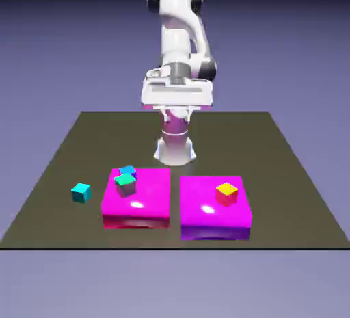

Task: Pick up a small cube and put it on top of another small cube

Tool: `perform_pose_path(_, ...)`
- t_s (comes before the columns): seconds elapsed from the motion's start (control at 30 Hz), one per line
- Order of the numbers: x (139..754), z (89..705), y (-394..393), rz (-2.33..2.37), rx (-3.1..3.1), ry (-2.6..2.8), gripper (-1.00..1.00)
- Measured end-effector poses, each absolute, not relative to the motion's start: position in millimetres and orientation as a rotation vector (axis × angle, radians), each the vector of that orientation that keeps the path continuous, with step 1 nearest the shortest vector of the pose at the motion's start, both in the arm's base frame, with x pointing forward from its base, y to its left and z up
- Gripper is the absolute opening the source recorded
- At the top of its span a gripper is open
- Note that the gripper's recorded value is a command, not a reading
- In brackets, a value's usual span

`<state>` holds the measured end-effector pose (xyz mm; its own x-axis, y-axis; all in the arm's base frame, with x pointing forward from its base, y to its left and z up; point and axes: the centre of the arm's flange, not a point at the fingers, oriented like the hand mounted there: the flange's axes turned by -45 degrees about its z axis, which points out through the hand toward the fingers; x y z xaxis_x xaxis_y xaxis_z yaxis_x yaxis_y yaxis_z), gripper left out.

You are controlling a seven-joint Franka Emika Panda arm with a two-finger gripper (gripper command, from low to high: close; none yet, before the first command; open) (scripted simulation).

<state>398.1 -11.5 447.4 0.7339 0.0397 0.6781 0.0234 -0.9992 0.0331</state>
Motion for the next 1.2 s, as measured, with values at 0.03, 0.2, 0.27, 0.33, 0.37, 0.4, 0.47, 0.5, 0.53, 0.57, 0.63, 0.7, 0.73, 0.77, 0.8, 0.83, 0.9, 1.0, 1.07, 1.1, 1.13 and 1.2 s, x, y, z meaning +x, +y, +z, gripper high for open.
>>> perform_pose_path(0.03, 404.6, 438.1, -25.4, 1.072, 2.921, 0.029, 0.0)
perform_pose_path(0.2, 425.4, 386.3, -99.3, 0.751, 2.995, -0.087, 0.0)
perform_pose_path(0.27, 427.8, 363.8, -130.4, 0.622, 3.019, -0.134, 0.0)
perform_pose_path(0.33, 426.6, 340.6, -161.7, 0.493, 3.041, -0.18, 0.0)
perform_pose_path(0.37, 424.7, 328.8, -177.1, 0.429, 3.051, -0.202, 0.0)
perform_pose_path(0.4, 421.0, 316.9, -194.5, 0.365, 3.06, -0.231, 0.0)
perform_pose_path(0.47, 411.2, 293.1, -227.5, 0.236, 3.075, -0.284, 0.0)
perform_pose_path(0.5, 407.3, 281.3, -239.5, 0.173, 3.084, -0.295, 0.0)
perform_pose_path(0.53, 398.2, 269.5, -258.6, 0.109, 3.089, -0.334, 0.0)
perform_pose_path(0.57, 391.7, 257.8, -271.7, 0.045, 3.095, -0.35, 0.0)
perform_pose_path(0.63, 375.6, 234.7, -298.5, -0.082, 3.107, -0.388, 0.0)
perform_pose_path(0.7, 354.5, 212.4, -326.2, -0.208, 3.114, -0.435, 0.0)
perform_pose_path(0.73, 342.8, 201.6, -339.4, -0.271, 3.117, -0.459, 0.0)
perform_pose_path(0.77, 330.5, 191.1, -352.0, -0.334, 3.119, -0.482, 0.0)
perform_pose_path(0.8, 329.0, 189.9, -353.5, -0.341, 3.119, -0.485, 0.0)
perform_pose_path(0.83, 329.0, 189.9, -353.5, -0.341, 3.119, -0.485, 0.0)
perform_pose_path(0.9, 326.1, 160.8, -352.9, -0.34, 3.119, -0.483, 0.0)
perform_pose_path(1.0, 318.7, 121.1, -350.2, -0.341, 3.119, -0.485, -1.0)
perform_pose_path(1.07, 318.7, 121.1, -350.2, -0.341, 3.119, -0.485, -1.0)
perform_pose_path(1.1, 321.9, 135.9, -351.4, -0.34, 3.119, -0.484, -1.0)
perform_pose_path(1.13, 324.6, 150.8, -352.4, -0.34, 3.12, -0.483, -1.0)
perform_pose_path(1.2, 328.3, 180.1, -353.3, -0.34, 3.12, -0.484, -1.0)
